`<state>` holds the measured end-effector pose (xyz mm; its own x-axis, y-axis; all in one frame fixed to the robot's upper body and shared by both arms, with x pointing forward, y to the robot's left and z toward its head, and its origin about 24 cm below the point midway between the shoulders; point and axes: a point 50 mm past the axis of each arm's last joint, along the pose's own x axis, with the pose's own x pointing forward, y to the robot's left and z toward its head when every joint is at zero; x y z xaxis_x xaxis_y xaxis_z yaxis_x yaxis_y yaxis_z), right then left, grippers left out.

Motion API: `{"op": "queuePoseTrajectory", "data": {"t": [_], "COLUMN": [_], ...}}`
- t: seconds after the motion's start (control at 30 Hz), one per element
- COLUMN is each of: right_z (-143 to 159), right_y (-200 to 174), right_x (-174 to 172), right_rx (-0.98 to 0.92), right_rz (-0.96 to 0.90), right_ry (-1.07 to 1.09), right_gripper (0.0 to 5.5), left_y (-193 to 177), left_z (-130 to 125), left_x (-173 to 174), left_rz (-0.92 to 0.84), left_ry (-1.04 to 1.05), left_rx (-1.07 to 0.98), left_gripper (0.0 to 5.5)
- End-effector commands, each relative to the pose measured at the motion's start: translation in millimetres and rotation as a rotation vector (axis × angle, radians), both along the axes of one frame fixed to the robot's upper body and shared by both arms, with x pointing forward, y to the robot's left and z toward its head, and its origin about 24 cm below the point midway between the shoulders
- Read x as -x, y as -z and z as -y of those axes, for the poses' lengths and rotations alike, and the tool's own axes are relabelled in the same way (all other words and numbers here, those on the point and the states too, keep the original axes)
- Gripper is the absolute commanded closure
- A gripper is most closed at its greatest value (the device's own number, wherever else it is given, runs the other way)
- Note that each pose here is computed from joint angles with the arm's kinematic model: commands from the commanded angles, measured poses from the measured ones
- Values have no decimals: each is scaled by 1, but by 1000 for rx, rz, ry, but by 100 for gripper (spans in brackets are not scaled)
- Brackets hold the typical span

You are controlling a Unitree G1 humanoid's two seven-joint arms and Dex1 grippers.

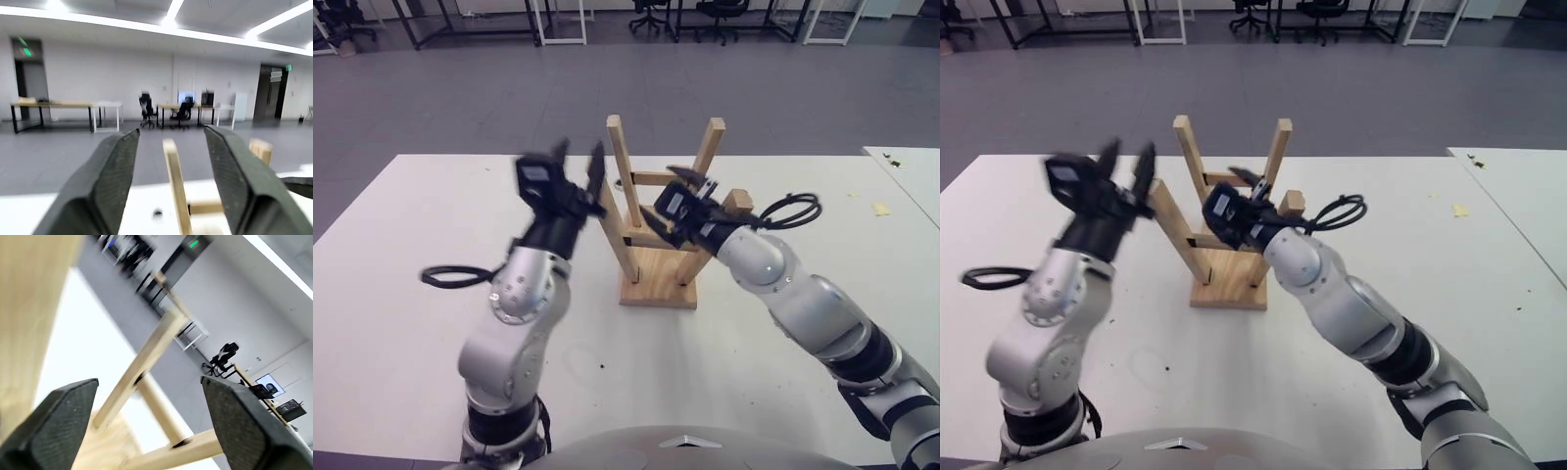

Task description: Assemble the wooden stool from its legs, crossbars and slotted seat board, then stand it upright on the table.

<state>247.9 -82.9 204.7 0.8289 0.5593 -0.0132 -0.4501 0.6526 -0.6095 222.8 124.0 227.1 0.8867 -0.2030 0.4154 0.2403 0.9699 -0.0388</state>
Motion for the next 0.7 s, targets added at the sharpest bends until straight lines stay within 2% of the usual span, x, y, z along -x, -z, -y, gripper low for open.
{"op": "queuePoseTrajectory", "data": {"t": [0.03,0.1,0.17,0.3,0.4,0.5,0.63,0.67,0.7], "right_z": [32,55,78,82,71,71,97,109,119], "right_y": [-57,-79,-78,13,51,17,-53,-60,-52], "right_x": [2,-1,-7,-12,-14,-21,-19,-21,-27], "right_rx": [-231,-409,-482,-431,-421,-610,-682,-686,-590], "right_rz": [155,147,57,-432,-587,-469,-217,-187,-197], "right_ry": [-37,-58,-60,-48,-19,-68,-96,-70,4], "right_gripper": [160,160,160,160,160,160,160,160,160], "left_y": [-55,-56,-30,59,112,94,11,-10,-25], "left_z": [-17,-22,-23,-16,-4,-11,-27,-33,-40], "left_x": [-4,-16,-31,-41,-44,-48,-56,-54,-51], "left_rz": [211,176,50,-279,-439,-345,-24,56,106], "left_ry": [153,224,266,344,378,325,249,240,232], "left_rx": [17,5,-58,-140,-353,-363,-208,-154,-96], "left_gripper": [226,198,181,181,181,181,181,181,181]}}
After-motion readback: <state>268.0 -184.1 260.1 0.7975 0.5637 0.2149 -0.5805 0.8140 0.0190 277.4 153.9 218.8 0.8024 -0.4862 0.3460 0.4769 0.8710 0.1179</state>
